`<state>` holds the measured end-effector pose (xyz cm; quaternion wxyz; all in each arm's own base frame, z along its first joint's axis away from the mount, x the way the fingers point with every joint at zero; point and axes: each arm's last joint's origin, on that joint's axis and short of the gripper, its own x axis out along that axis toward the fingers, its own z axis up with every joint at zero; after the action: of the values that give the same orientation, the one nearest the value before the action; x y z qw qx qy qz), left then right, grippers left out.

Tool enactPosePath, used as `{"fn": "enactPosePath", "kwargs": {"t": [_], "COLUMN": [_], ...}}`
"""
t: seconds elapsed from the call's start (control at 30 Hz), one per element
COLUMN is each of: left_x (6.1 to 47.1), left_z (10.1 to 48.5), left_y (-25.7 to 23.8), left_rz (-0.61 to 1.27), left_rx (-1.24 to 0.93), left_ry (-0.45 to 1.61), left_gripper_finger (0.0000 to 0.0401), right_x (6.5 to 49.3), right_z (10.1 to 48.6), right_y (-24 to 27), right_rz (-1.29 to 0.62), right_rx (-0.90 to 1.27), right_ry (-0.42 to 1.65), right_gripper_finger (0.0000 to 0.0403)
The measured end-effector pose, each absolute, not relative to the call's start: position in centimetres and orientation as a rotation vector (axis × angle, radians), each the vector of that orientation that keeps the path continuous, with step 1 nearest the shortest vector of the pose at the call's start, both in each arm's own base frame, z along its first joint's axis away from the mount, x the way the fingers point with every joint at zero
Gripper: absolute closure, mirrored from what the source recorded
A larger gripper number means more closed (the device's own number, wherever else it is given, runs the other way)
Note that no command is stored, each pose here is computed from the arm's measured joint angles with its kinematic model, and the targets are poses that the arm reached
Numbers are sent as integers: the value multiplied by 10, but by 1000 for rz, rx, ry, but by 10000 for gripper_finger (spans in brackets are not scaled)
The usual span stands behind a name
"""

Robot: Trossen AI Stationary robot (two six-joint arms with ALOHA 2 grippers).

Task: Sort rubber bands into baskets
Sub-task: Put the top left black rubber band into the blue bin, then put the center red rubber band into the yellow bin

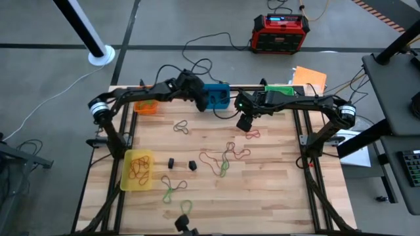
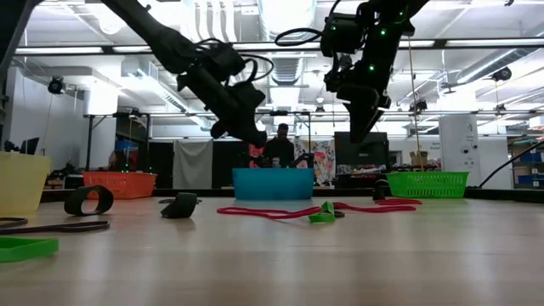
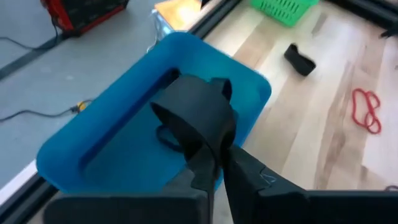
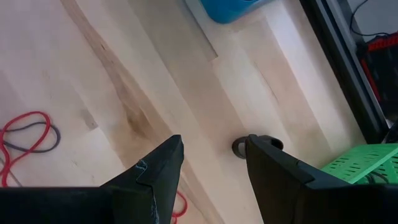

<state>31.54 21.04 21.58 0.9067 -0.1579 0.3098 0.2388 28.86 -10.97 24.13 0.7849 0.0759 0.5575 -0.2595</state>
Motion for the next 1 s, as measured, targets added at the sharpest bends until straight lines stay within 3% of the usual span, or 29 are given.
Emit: {"fn": "enactPosePath", "kwargs": {"t": [0.5,0.73,1.0], "left_x": [320,318,301], "left_z": [222,228,264], "left_y": [216,206,152], "left_rz": [495,450,329], "left_rx": [-319,-323,-250], "left_ry": [646,677,727], "left_gripper_finger": [274,264,264], "right_x": [289,289,289], "right_z": [241,241,217], "right_y": [-109,-108,-82], "right_rz": [-541,-529,-317], "right_rx": [183,211,264], "right_ry": [1199,1196,1245], "right_gripper_finger": [234,234,234]}}
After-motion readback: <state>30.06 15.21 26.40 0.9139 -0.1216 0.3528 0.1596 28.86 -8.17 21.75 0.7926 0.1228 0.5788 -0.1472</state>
